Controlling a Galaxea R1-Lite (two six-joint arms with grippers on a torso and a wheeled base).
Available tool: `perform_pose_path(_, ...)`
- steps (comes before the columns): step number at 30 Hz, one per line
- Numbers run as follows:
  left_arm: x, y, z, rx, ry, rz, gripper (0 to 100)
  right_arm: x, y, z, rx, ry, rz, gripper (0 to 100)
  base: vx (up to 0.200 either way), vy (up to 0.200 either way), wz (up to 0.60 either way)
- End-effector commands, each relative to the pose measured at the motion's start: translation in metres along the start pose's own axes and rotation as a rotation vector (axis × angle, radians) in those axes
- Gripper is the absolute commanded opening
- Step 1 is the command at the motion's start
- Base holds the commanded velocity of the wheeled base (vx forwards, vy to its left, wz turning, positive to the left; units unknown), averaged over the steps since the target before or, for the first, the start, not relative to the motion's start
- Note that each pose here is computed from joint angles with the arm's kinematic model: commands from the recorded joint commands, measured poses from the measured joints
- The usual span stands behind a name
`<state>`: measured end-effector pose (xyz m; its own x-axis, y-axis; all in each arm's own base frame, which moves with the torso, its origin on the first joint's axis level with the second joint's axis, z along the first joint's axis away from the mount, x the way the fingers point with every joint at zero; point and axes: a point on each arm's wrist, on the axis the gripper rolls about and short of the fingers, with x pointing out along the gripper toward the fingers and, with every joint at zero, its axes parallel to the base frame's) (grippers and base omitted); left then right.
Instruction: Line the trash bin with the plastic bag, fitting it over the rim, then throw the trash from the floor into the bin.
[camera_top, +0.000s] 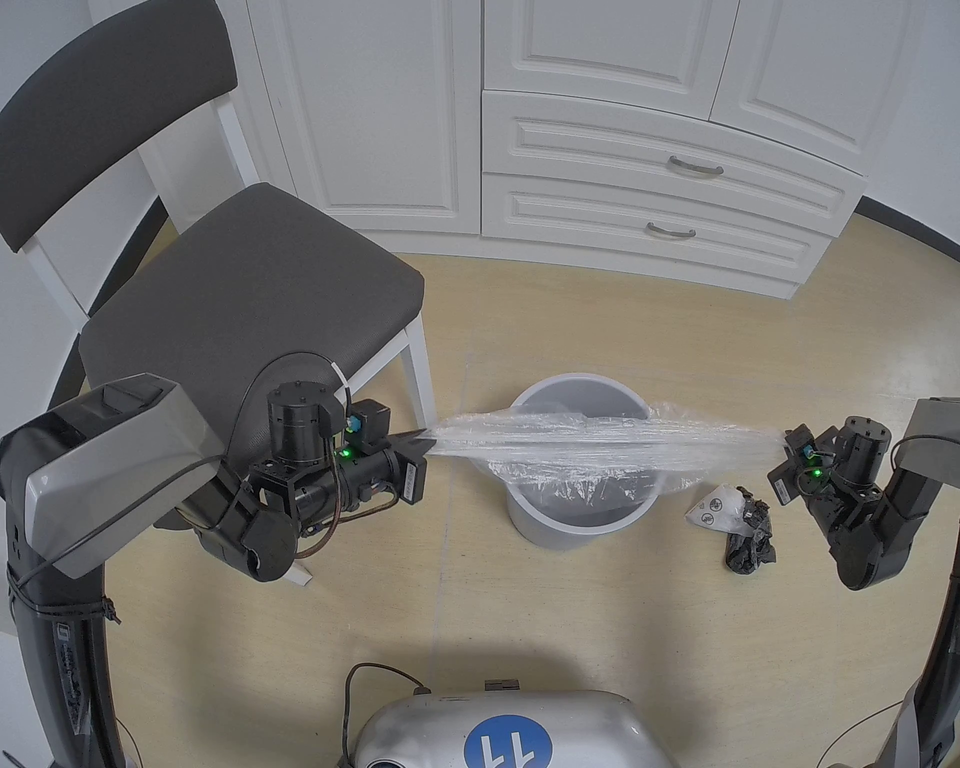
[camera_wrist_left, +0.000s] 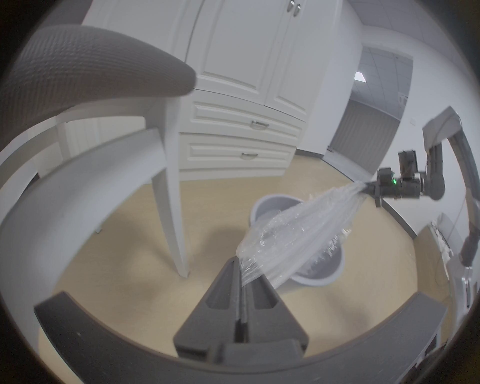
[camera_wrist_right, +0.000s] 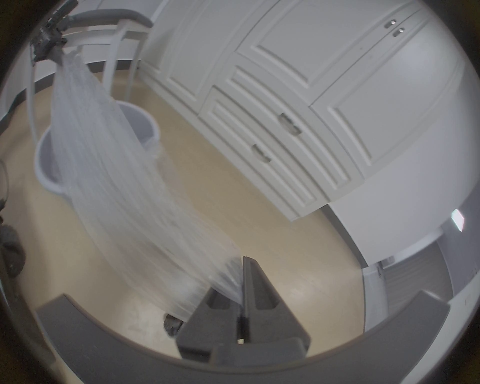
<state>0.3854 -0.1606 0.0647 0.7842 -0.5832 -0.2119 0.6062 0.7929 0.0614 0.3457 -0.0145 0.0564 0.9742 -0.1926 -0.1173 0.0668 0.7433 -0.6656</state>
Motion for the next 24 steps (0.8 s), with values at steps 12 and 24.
perform_pose_path(12, 0.035, -0.016, -0.020, -0.048, -0.057, 0.041, 0, 0.029, 0.038, 0.002, 0.116, 0.006, -0.020, 0, 0.000, 0.000, 0.00)
perform_pose_path(24, 0.018, -0.032, -0.033, -0.051, 0.039, -0.032, 0, -0.001, 0.022, -0.022, -0.045, 0.053, 0.098, 0, 0.000, 0.000, 0.00)
